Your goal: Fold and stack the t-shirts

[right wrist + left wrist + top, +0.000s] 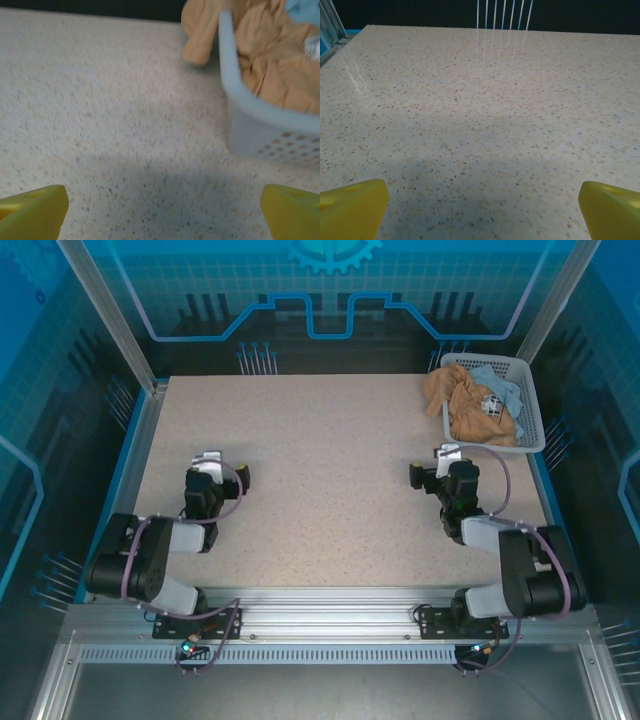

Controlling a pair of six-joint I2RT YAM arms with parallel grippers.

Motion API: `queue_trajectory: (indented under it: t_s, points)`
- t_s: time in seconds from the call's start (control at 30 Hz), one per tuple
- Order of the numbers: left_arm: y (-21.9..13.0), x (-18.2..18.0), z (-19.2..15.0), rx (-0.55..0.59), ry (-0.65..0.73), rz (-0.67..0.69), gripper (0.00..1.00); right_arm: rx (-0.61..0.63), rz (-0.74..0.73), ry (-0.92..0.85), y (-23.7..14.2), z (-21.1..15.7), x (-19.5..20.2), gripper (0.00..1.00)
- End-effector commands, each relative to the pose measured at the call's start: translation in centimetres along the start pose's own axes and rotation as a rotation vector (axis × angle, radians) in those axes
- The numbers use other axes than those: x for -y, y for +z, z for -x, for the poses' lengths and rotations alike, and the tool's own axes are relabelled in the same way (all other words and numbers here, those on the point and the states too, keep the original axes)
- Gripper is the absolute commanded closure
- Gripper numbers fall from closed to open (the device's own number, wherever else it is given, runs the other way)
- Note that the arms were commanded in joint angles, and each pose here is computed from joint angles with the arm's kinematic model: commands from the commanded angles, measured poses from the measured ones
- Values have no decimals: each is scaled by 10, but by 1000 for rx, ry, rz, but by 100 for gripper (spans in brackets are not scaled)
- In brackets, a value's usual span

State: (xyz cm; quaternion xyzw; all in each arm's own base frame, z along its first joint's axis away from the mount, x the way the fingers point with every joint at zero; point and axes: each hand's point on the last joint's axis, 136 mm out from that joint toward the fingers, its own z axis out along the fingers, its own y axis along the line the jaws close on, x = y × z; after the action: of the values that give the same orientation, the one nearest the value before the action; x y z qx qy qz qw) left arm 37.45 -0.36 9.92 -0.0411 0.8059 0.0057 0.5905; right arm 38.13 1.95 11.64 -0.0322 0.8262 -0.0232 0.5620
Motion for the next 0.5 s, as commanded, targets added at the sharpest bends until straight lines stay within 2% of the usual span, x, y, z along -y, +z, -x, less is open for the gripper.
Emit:
queue_trajectory:
  t_s: [0.0, 0.2, 0.3, 0.37, 0.4, 0.43, 0.47]
  points:
    - [-22, 5, 33, 96, 36, 31, 1, 38, -26, -2, -21, 21, -1, 0]
    - [-55, 14, 73, 156, 7, 56, 1, 107, -24, 2, -68, 56, -15, 0]
    - [-71, 29, 113, 205, 49, 36, 1, 140, -61, 8, -98, 96, -13, 0]
    - [-77, 37, 152, 210, 61, 50, 1, 104, -86, 117, -116, 132, -3, 0]
    - [-78, 33, 169, 189, 15, 89, 1, 34, -51, 163, -118, 139, -5, 0]
    - [-79, 30, 176, 88, -51, 117, 1, -24, 6, 237, -123, 154, -7, 0]
    - [-83, 30, 180, -13, -107, 130, 1, -101, -15, 343, -126, 156, -1, 0]
